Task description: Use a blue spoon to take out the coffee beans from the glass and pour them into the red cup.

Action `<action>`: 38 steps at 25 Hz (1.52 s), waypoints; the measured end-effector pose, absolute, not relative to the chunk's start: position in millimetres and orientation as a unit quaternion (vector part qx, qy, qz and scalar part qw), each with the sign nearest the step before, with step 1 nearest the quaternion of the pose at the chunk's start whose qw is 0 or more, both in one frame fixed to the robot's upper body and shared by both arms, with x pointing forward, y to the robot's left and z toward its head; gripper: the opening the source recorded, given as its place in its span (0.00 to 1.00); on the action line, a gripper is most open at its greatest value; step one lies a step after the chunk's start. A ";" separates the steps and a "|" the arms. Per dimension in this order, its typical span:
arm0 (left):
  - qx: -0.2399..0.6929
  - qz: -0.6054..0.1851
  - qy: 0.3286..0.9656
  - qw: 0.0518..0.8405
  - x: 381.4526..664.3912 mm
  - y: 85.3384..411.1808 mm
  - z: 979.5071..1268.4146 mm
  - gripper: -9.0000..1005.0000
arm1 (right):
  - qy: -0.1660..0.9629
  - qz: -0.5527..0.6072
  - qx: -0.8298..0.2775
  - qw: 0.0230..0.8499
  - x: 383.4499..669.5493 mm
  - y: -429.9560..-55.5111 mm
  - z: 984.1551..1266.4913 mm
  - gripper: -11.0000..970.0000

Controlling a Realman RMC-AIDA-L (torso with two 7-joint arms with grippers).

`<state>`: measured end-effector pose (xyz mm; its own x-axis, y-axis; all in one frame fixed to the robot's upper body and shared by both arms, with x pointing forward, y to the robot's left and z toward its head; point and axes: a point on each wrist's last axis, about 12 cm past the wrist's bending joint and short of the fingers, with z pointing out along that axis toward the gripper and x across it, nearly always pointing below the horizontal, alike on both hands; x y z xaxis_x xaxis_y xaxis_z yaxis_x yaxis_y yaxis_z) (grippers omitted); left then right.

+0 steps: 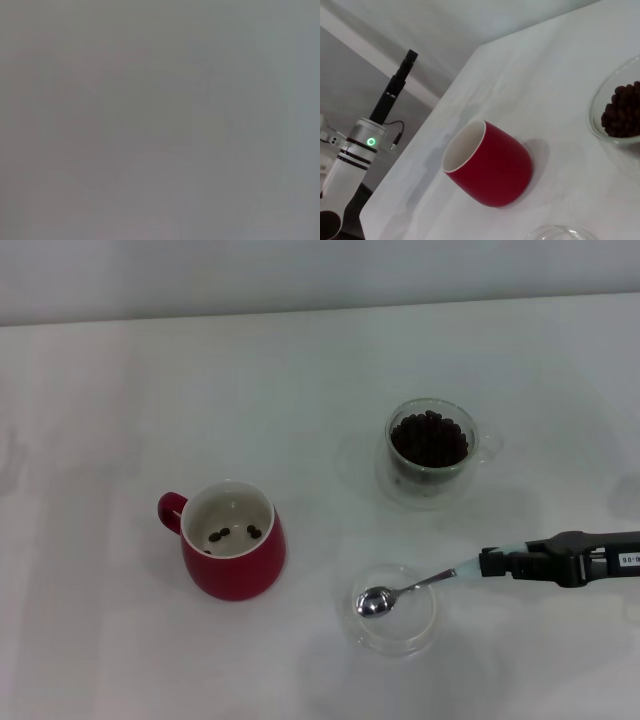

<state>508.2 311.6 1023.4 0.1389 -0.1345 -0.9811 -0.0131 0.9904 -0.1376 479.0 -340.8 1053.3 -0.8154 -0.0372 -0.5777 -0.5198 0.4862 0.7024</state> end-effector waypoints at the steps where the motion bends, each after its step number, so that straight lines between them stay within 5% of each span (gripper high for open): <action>1: -0.056 -0.040 0.655 0.752 508.2 311.6 1023.4 0.89 | 0.825 0.477 -0.170 0.252 480.0 -340.4 1053.6 0.23; 28: -0.061 -0.040 0.654 0.753 508.2 312.5 1023.5 0.89 | 0.842 0.448 -0.169 0.247 500.4 -338.9 1056.6 0.26; 33: -0.061 -0.040 0.654 0.753 508.3 312.5 1023.5 0.89 | 0.820 0.430 -0.150 0.346 513.6 -351.9 1067.7 0.34; 38: -0.060 -0.041 0.653 0.754 509.5 311.3 1024.2 0.89 | 0.752 0.354 -0.088 0.550 529.7 -372.1 1079.7 0.41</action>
<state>509.5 311.3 1024.2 0.1427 -0.1397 -0.9799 -0.0165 0.9895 -0.1435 529.7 -372.1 1079.7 -0.3800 0.2563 -0.8888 -0.5218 0.7340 0.4348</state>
